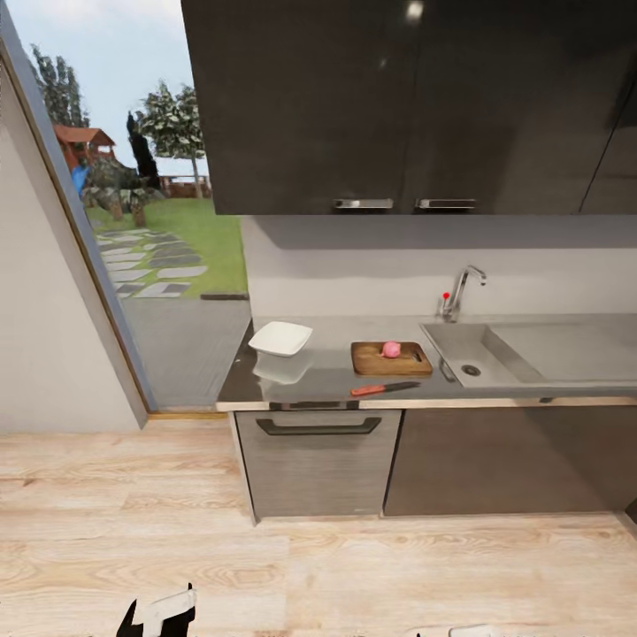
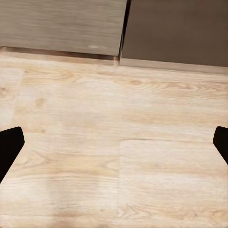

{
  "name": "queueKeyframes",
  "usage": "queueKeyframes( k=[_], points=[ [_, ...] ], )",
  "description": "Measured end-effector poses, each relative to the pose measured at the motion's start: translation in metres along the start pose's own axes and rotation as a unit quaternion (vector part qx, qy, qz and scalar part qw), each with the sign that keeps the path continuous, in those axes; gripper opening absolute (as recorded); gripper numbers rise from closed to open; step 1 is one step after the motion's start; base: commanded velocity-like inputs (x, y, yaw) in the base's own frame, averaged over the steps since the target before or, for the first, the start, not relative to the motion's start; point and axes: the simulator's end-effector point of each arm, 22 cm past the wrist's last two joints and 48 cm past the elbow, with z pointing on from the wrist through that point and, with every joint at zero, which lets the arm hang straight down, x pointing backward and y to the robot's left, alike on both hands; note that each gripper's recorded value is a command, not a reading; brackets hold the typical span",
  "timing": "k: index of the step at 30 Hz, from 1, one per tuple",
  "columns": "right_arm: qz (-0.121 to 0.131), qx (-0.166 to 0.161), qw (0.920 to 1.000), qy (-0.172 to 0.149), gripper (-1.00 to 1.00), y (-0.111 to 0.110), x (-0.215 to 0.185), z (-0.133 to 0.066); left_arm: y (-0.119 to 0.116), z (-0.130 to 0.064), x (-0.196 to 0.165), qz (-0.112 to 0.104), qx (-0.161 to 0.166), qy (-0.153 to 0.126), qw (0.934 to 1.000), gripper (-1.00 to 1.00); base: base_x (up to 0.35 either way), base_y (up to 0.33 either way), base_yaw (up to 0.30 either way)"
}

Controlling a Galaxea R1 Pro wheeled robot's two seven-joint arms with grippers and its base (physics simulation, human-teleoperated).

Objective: In the kitchen, take the Vidalia onion out of the sink, dice it on the chopping board with the paring knife, put the diced onion into the bowl on the countertop, then place both the paring knife and the chopping board into the sink.

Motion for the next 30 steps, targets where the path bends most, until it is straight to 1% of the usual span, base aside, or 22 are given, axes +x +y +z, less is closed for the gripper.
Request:
queueKeyframes(
  k=[9,14,20,21,23,24,25,26,30],
  points=[
    [0.0,0.002,1.0,0.0,1.0,-0.001,0.0,0.0,0.0,0.0,0.0,0.0,0.0,0.0,1.0,1.0,-0.252,0.093,0.0],
    [0.0,0.016,0.9999,0.002,1.0,-0.007,0.001,0.0,0.0,0.0,0.0,0.0,0.0,0.0,1.0,1.0,-0.263,0.104,0.0],
    [0.001,0.035,0.9993,0.011,1.0,-0.015,0.004,0.0,0.0,0.0,0.0,0.0,0.0,0.0,1.0,1.0,-0.068,0.026,0.0],
    [0.001,0.043,0.999,0.012,1.0,-0.018,0.001,0.001,0.0,0.0,0.0,0.0,0.0,0.0,1.0,1.0,-0.015,0.006,0.0],
    [0.001,0.059,0.9982,0.008,1.0,-0.024,-0.014,0.005,0.0,0.0,0.0,0.0,0.0,0.0,1.0,1.0,-0.01,0.004,0.0],
    [0.002,0.072,0.9974,0.005,1.0,-0.029,-0.029,0.009,0.0,0.0,0.0,0.0,0.0,0.0,1.0,1.0,-0.002,0.001,0.0],
    [-0.004,0.105,0.993,0.053,1.0,-0.041,-0.038,0.011,0.0,0.0,0.0,0.0,0.0,0.001,1.0,1.0,-0.002,0.001,0.0],
    [0.003,0.106,0.9944,0.0,1.0,-0.038,-0.101,0.016,0.0,0.0,0.001,0.001,0.0,0.002,1.0,1.0,-0.001,0.0,0.0],
    [0.011,0.111,0.9931,-0.036,1.0,-0.036,-0.198,0.007,0.0,0.0,0.007,0.006,0.001,0.015,0.9999,1.0,0.0,0.0,0.0]
  ],
)
